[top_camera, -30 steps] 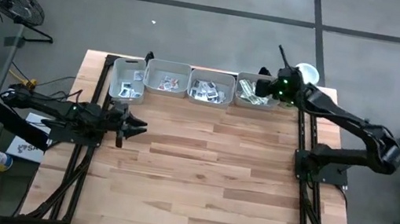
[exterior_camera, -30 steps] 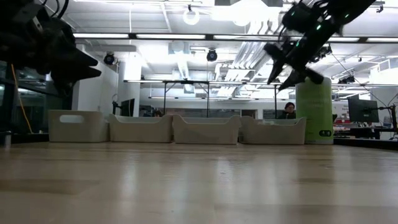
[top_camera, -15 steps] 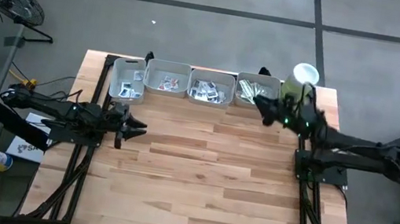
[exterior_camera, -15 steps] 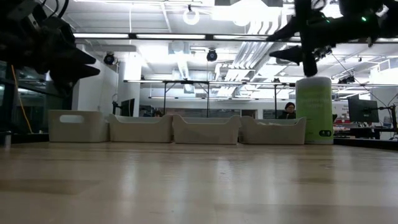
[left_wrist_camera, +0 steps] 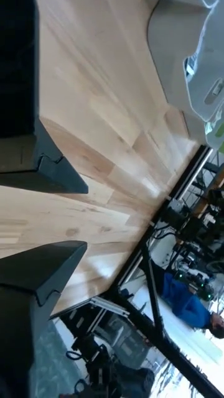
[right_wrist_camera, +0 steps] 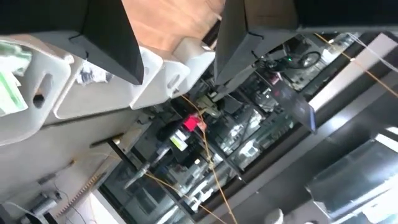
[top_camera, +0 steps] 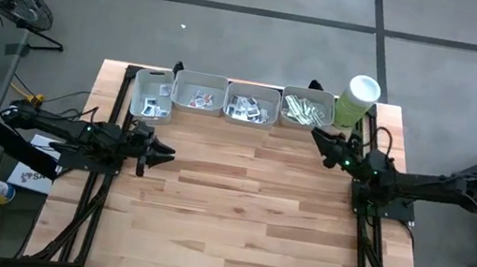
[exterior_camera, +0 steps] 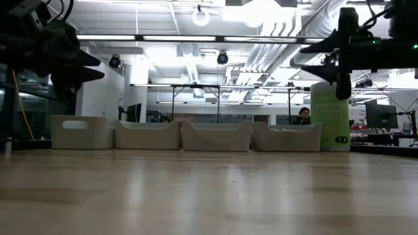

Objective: Pick & Place First Aid Supplies
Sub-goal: Return to Home Position

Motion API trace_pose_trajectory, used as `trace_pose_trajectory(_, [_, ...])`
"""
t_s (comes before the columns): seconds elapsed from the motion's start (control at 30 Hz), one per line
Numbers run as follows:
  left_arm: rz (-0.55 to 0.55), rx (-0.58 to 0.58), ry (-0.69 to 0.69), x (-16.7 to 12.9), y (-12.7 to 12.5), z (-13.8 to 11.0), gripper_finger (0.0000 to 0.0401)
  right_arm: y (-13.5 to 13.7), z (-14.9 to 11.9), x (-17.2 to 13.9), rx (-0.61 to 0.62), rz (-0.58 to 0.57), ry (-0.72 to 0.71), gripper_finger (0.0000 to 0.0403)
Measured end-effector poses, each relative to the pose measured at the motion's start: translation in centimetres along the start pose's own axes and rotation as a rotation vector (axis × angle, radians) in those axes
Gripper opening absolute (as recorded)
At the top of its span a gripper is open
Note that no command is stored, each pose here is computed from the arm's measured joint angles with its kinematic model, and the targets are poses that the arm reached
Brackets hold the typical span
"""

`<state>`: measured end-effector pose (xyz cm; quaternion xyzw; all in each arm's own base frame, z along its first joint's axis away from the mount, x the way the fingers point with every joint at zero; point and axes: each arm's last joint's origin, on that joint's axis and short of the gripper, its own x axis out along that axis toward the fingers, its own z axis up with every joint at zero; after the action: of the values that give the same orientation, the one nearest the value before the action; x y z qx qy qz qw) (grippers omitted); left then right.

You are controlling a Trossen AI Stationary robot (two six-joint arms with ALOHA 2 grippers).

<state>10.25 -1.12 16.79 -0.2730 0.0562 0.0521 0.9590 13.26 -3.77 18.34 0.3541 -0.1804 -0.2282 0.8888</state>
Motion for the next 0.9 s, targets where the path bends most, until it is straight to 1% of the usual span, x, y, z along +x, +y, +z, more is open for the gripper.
trace_pose_trajectory(0.17, [0.027,0.01,-0.019,0.0,0.1,0.1,0.0133,0.1,0.7,-0.8,-0.052,0.034,-0.026,0.0193])
trace_pose_trajectory(0.37, [0.092,0.014,-0.056,0.0,0.3,0.2,0.0133,-1.0,1.4,-2.1,-0.064,-0.018,0.009,0.0193])
trace_pose_trajectory(0.47, [0.101,0.032,-0.065,0.0,0.3,0.2,0.0133,-1.5,1.9,-2.9,-0.073,-0.016,0.014,0.0193])
trace_pose_trajectory(0.53, [0.118,0.054,-0.076,0.0,0.3,0.3,0.0133,-1.6,2.3,-3.5,-0.088,-0.012,-0.012,0.0193])
trace_pose_trajectory(0.63, [0.148,0.055,-0.103,-0.1,0.4,0.4,0.0133,-1.9,2.5,-3.6,-0.16,-0.026,-0.02,0.0193])
trace_pose_trajectory(0.67, [0.149,0.054,-0.112,-0.1,0.4,0.5,0.0133,-1.7,2.7,-3.6,-0.182,-0.011,-0.04,0.0193])
trace_pose_trajectory(0.77, [0.108,0.068,-0.172,0.1,0.5,0.2,0.0133,-1.8,2.8,-3.6,-0.255,-0.016,-0.052,0.0193])
trace_pose_trajectory(0.8, [0.086,0.066,-0.201,0.1,0.2,0.5,0.0133,-1.7,2.9,-3.6,-0.282,-0.004,-0.053,0.0193])
trace_pose_trajectory(0.9, [0.085,0.112,-0.198,0.1,0.2,0.4,0.0133,-1.5,2.8,-3.6,-0.358,0.04,-0.033,0.0193])
